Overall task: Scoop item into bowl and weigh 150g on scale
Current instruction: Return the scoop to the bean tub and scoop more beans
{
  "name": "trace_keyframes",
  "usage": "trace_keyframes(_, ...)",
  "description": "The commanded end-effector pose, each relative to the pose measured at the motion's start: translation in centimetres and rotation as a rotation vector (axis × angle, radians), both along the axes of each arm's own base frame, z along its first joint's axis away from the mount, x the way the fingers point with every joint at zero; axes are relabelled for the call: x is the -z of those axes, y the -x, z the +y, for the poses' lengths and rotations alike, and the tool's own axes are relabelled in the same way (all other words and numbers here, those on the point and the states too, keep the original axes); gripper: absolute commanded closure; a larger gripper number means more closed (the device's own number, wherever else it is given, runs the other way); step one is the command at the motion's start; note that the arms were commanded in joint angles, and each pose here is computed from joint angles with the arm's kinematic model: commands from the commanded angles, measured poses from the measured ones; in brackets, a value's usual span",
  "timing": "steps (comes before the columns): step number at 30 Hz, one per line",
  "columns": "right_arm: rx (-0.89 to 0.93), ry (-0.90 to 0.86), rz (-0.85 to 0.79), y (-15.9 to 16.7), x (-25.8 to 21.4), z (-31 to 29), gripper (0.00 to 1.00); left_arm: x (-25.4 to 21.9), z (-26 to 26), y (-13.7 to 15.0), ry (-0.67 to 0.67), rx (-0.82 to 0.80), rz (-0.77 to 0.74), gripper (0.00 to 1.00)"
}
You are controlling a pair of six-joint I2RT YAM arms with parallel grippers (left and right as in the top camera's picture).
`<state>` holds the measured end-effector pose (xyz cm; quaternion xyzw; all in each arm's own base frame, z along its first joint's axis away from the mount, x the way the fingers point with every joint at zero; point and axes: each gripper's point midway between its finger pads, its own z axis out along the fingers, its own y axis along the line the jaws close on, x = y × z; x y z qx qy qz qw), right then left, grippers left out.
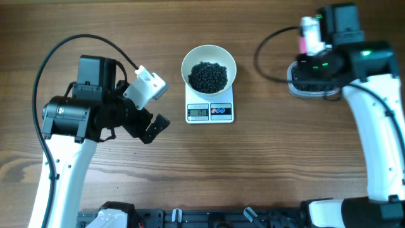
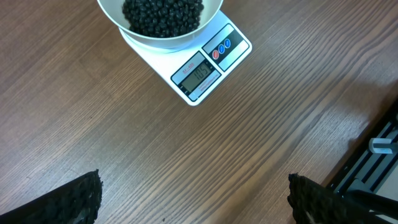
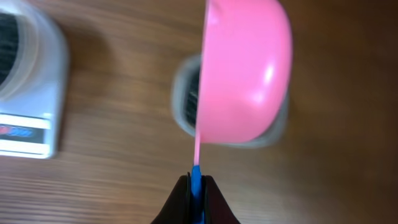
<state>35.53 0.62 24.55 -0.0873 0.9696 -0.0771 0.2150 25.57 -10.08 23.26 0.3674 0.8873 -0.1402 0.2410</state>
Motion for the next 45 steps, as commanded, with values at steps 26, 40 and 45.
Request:
trace_keyframes(26, 0.152, -0.443, 0.328, -2.8, 18.0, -1.3, 0.96, -0.1, 0.1, 0.1, -0.005, 0.012, -0.012, 0.0)
trace_keyframes(40, 0.223, -0.744, 0.305, -2.3, 16.1, -2.8, 0.96, -0.1, 0.1, 0.1, -0.005, 0.012, -0.012, 0.0)
trace_keyframes(45, 0.277, -0.786, 0.278, -2.0, 15.8, -5.1, 0.96, -0.1, 0.1, 0.1, -0.005, 0.011, -0.012, 0.0)
